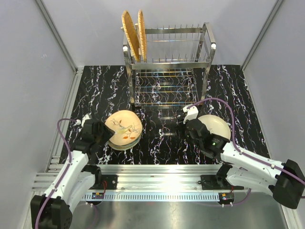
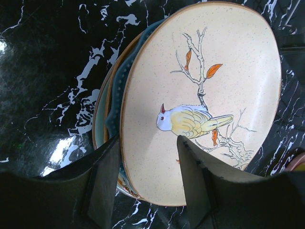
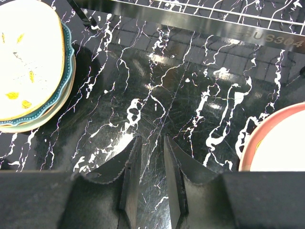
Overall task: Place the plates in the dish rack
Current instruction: Grab a plate with the left arm
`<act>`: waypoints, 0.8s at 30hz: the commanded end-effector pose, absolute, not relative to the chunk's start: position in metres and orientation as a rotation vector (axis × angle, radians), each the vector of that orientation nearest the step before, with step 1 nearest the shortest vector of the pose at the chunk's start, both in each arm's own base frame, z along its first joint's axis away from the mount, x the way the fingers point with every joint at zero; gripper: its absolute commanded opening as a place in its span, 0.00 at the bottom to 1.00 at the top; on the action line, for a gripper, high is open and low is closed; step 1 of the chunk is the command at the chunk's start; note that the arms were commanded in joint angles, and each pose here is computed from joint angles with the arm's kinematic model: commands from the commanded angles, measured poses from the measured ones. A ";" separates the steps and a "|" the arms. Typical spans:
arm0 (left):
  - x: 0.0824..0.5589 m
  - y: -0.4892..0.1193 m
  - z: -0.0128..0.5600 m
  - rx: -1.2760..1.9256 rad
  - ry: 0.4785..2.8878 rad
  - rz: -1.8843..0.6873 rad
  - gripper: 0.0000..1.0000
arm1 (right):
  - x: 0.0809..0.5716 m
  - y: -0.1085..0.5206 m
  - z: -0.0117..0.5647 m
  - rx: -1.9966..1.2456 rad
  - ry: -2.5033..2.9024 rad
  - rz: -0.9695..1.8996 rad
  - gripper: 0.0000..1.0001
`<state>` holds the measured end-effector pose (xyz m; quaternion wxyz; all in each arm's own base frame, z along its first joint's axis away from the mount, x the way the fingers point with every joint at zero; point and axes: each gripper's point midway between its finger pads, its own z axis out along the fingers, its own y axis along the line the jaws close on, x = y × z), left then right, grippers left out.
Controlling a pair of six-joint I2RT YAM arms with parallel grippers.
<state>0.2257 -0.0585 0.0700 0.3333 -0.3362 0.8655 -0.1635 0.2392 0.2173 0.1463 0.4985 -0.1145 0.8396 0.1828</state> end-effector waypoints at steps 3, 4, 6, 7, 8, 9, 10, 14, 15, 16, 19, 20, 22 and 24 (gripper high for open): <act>0.232 -0.065 0.066 -0.887 2.238 -0.478 0.52 | 0.244 0.221 0.156 -0.258 1.989 0.455 0.33; 0.232 -0.064 0.064 -0.892 2.241 -0.468 0.52 | 0.243 0.221 0.156 -0.259 1.991 0.456 0.33; 0.230 -0.063 0.059 -0.902 2.251 -0.456 0.51 | 0.243 0.222 0.155 -0.259 1.992 0.461 0.33; 0.229 -0.062 0.058 -0.908 2.252 -0.453 0.51 | 0.243 0.222 0.154 -0.261 1.995 0.460 0.32; 0.228 -0.062 0.053 -0.920 2.254 -0.453 0.50 | 0.243 0.222 0.155 -0.261 1.995 0.460 0.33; 0.227 -0.062 0.052 -0.924 2.250 -0.459 0.50 | 0.244 0.223 0.155 -0.261 1.994 0.462 0.32; 0.226 -0.064 0.049 -0.929 2.251 -0.470 0.49 | 0.243 0.223 0.154 -0.267 1.997 0.464 0.32; 0.219 -0.065 0.037 -0.953 2.252 -0.487 0.45 | 0.243 0.231 0.153 -0.297 2.007 0.486 0.32; 0.219 -0.065 0.038 -0.952 2.244 -0.490 0.44 | 0.242 0.234 0.153 -0.307 2.008 0.501 0.32; 0.218 -0.064 0.037 -0.953 2.245 -0.483 0.44 | 0.240 0.240 0.155 -0.322 2.004 0.532 0.32; 0.216 -0.061 0.036 -0.952 2.240 -0.471 0.43 | 0.235 0.258 0.168 -0.370 1.953 0.652 0.34; 0.217 -0.061 0.037 -0.950 2.238 -0.472 0.43 | 0.233 0.264 0.171 -0.405 1.933 0.677 0.38; 0.217 -0.060 0.038 -0.945 2.229 -0.468 0.39 | 0.228 0.278 0.178 -0.470 1.897 0.735 0.39; 0.218 -0.059 0.039 -0.940 2.220 -0.462 0.37 | 0.227 0.288 0.181 -0.539 1.876 0.738 0.43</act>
